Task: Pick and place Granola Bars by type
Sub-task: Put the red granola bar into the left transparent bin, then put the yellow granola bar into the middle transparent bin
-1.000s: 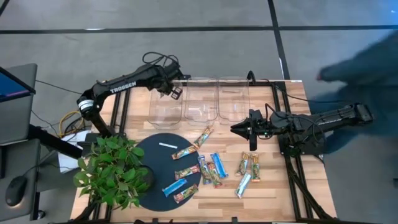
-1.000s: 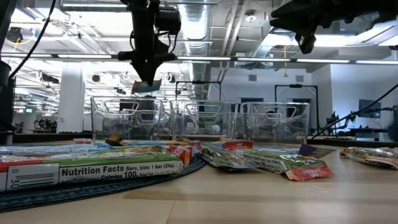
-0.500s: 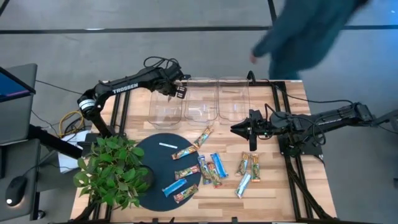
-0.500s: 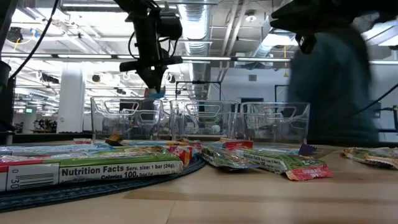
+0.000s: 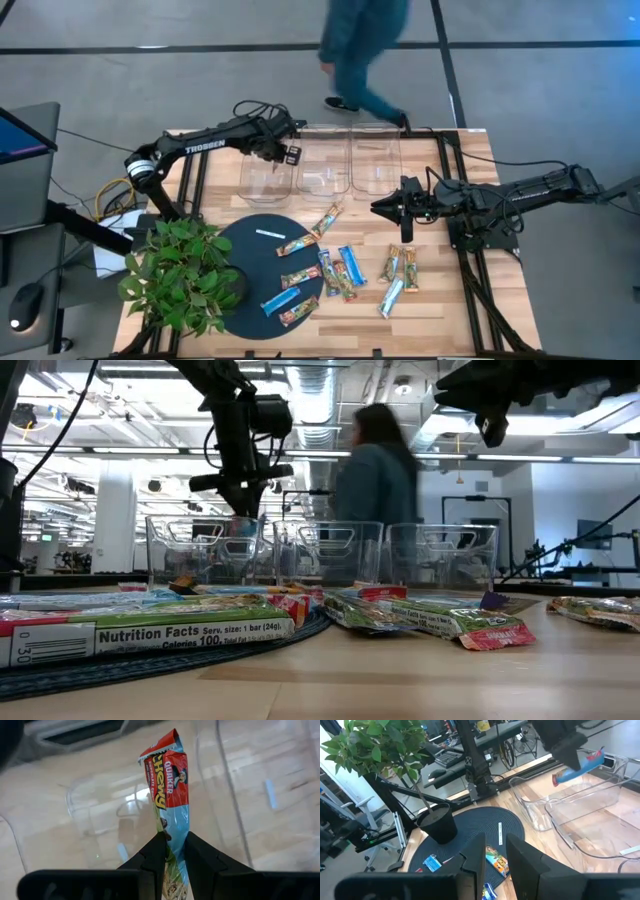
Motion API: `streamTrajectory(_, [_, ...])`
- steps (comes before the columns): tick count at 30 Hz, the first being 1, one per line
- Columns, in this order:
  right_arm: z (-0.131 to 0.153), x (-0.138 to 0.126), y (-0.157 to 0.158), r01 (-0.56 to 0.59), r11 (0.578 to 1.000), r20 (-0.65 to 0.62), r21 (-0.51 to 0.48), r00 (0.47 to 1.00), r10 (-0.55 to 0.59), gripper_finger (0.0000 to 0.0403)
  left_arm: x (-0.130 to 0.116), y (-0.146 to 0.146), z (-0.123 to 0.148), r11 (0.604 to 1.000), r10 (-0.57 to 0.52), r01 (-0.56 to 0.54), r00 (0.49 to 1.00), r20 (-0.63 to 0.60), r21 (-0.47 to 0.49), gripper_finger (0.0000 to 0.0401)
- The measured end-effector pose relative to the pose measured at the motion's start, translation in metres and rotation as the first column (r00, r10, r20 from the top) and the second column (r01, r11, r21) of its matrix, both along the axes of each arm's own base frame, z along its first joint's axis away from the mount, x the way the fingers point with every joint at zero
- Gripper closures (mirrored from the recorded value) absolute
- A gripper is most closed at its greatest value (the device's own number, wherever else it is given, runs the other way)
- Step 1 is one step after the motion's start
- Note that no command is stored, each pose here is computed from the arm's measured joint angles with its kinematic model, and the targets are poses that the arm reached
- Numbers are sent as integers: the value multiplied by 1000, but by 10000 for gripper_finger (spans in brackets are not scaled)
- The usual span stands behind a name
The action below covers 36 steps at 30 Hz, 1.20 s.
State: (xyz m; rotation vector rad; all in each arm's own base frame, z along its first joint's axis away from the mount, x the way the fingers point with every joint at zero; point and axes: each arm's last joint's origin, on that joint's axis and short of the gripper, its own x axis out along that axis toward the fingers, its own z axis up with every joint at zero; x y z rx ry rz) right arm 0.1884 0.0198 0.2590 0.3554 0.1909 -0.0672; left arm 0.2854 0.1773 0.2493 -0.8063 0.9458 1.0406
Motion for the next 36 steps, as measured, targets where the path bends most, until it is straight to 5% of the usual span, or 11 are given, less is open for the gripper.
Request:
streamTrajectory(14, [0, 0, 0, 0, 1000, -1, 0, 1000, 0, 332, -5, -3, -19, 997, 79, -79, 997, -6, -27, 333])
streamTrajectory(25, [0, 0, 0, 0, 1000, -2, 0, 1000, 0, 332, -2, -3, -18, 997, 73, -72, 997, 16, -13, 272])
streamTrajectory(36, [0, 0, 0, 0, 1000, -5, -1, 1000, 0, 332, 5, -9, -12, 990, -137, 137, 990, -16, 14, 241])
